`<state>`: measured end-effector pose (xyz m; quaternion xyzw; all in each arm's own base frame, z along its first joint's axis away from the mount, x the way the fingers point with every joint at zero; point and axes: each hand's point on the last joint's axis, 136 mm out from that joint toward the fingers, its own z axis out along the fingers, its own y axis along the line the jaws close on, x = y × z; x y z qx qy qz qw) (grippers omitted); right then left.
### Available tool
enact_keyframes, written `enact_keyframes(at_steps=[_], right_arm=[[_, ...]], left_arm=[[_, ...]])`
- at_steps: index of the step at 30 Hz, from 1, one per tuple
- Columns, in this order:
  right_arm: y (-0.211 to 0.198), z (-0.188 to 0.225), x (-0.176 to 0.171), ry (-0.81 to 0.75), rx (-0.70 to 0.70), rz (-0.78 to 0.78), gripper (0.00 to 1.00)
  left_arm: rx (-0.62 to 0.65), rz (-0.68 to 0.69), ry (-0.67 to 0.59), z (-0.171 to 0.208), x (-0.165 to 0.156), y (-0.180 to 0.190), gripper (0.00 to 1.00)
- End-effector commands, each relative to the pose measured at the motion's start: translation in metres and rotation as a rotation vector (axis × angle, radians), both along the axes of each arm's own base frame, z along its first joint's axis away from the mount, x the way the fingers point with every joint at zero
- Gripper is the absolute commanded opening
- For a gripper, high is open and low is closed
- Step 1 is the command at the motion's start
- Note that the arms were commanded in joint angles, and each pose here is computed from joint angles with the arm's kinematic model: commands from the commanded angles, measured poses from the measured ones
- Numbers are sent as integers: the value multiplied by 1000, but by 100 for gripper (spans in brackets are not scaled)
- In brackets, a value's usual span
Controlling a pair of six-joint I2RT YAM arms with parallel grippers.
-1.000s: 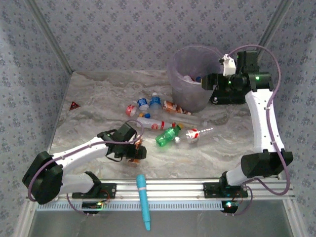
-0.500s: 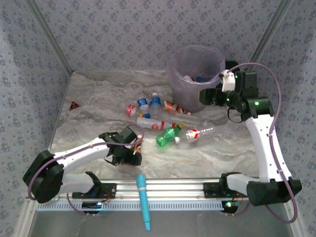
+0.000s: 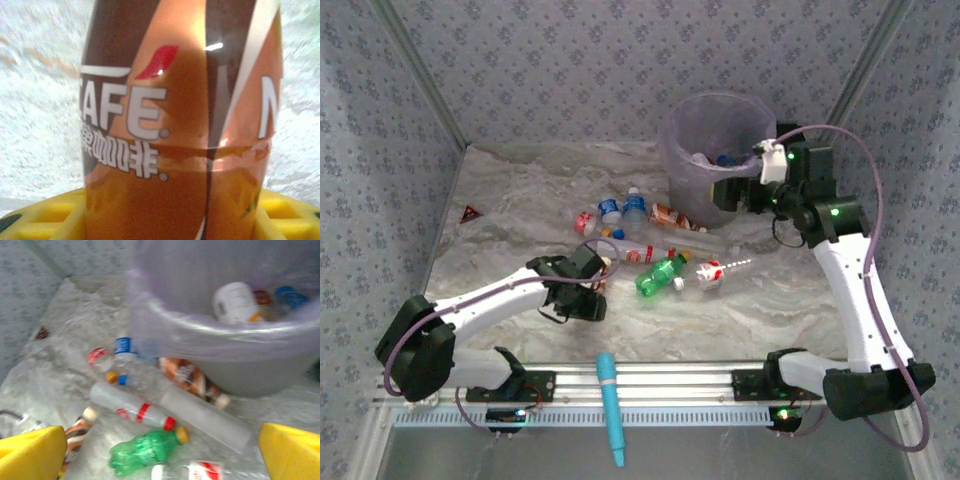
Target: Put the plastic bottles in the bin
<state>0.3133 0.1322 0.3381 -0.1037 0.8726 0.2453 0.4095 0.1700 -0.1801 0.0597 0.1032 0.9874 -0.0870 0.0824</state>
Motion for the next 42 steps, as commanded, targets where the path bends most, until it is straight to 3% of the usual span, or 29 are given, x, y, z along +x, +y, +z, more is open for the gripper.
enact_keyframes(at_steps=[1,8,15,20,26,36,39,42], right_arm=[[46,13,-17,-41,80,111,98],[115,9,-30,-44,165,198,97],[148,-2,-13,-27,199,189,96],[180,-1,-5,-20,276,301,90],[195,-11,15,11,306,327,84],[201,-17,33,28,327,329,56],[203,-24,34,50,314,340,41],[203,-27,35,56,315,340,35]], left_arm=[[-40,11,-178,35,34,-8,45],[-347,32,-554,116,92,-50,28],[-639,-29,-772,173,96,-76,27],[-719,-95,-739,174,87,-93,27],[-781,-129,-726,181,85,-108,27],[-808,-160,-712,184,81,-118,27],[-804,-138,-687,181,81,-117,27],[-791,-105,-686,179,83,-112,28]])
